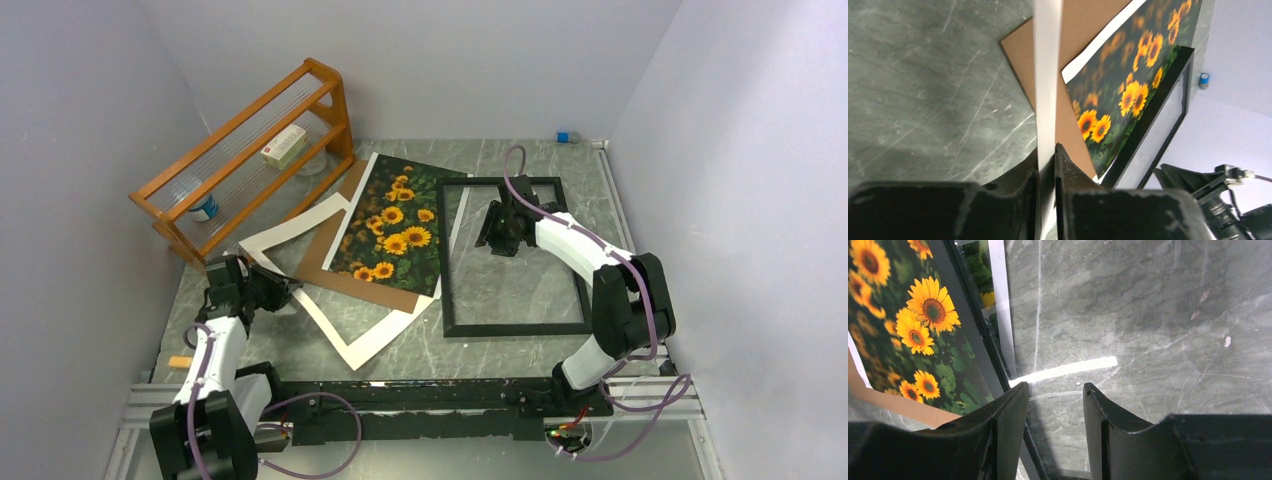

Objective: Put the photo into the frame
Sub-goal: Pick up the photo frame item at the center of the board.

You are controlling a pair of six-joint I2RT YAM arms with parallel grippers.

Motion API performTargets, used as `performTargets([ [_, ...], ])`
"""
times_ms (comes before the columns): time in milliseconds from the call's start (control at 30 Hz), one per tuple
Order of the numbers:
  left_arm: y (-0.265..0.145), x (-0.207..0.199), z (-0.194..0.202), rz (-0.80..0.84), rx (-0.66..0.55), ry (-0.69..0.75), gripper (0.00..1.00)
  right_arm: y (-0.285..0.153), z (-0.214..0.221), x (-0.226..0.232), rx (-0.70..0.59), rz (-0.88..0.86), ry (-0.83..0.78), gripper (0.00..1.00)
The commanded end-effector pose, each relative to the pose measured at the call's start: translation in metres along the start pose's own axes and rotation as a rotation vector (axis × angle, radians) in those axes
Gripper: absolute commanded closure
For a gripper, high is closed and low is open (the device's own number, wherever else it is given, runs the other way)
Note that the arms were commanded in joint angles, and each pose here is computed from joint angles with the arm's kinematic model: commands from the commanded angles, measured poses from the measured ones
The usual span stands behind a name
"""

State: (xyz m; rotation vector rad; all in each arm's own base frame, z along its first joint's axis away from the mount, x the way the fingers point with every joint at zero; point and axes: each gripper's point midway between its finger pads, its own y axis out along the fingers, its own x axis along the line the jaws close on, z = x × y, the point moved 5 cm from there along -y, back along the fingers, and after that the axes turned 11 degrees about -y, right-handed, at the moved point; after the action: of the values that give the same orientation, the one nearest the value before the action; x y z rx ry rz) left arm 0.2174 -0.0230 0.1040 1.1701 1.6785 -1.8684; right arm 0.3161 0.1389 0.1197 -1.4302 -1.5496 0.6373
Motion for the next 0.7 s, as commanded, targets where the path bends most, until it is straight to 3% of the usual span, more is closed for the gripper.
performTargets([
  [0,-0.014,-0.017,-0.003,0.001,0.019,0.091,0.89,-0.019,-0.022,0.010,-0.067,-0.025,-0.035,0.51],
  [133,-0.025,-0.031,-0.004,-0.021,0.062,0.172,0.97,-0.026,-0.033,0.027,-0.082,-0.101,-0.118,0.46],
  [400,-0.049,-0.061,-0.010,-0.082,0.115,0.281,0.97,-0.016,-0.033,0.064,-0.054,-0.094,-0.279,0.41],
  [667,-0.067,-0.096,0.001,-0.060,0.213,0.311,0.97,-0.012,-0.015,0.113,-0.039,-0.198,-0.499,0.39],
])
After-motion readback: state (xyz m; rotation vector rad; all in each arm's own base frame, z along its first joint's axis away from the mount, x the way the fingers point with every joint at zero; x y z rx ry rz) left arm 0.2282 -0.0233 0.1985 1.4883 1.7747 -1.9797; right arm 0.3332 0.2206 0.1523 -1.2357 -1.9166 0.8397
